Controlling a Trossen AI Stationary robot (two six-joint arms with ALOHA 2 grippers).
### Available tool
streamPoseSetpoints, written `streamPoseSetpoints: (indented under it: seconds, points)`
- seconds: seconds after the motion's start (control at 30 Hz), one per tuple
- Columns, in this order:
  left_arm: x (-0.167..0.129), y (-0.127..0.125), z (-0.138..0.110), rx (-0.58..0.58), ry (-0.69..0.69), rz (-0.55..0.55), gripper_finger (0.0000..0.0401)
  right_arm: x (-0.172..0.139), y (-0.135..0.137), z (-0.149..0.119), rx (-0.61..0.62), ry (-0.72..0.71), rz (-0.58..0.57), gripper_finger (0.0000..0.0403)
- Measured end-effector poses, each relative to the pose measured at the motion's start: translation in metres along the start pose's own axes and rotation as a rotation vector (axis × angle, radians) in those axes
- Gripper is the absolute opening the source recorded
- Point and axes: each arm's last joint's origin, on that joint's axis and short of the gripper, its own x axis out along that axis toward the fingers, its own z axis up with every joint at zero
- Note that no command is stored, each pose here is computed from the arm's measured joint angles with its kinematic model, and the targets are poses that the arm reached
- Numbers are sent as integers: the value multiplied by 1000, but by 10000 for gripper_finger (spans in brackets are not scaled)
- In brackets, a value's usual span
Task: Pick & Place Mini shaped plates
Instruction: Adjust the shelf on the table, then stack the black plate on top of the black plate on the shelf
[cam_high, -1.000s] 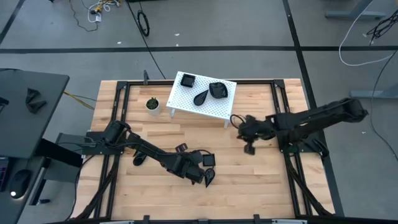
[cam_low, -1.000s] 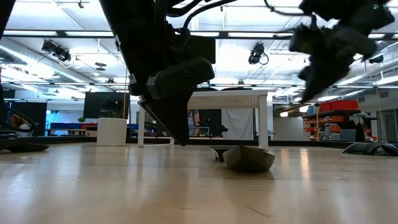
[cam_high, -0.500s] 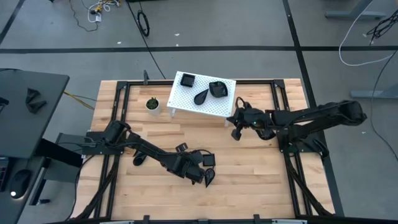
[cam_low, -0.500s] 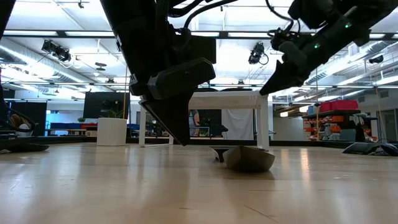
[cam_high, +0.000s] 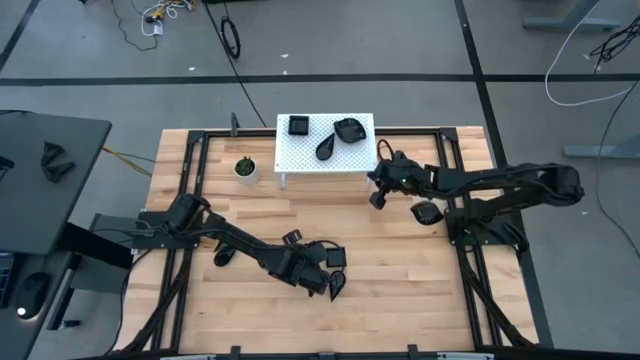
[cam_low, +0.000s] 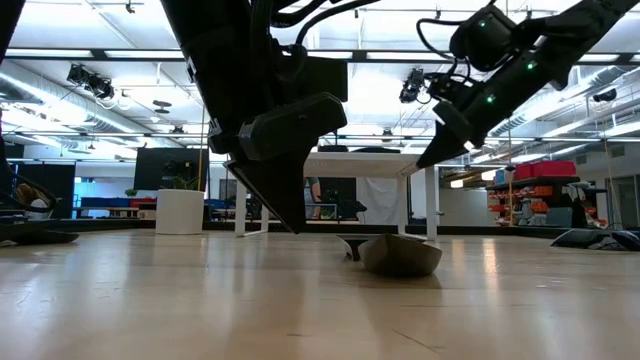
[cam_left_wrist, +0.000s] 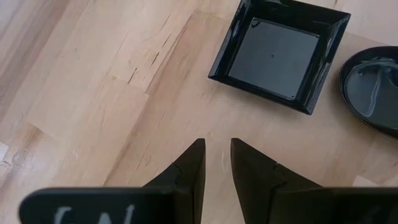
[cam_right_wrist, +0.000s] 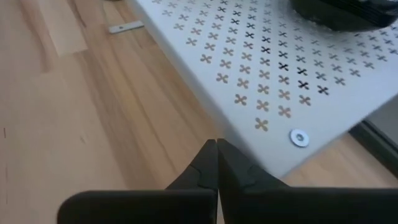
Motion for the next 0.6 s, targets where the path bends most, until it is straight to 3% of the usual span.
streamPoseSetpoints:
  seconds: [0.23,0.37,0.5,0.6]
  points:
    - [0,0,0,0,0,0,80,2,3,0,-31,-5,9,0]
    - [0,0,0,0,0,0,80,-4,14,-5,-3,45,97,0]
    - [0,0,0,-3,0,0,80,-16,31,-21,72,215,202,0]
    - [0,0,0,-2,0,-1,80,-32,43,-37,134,477,255,0]
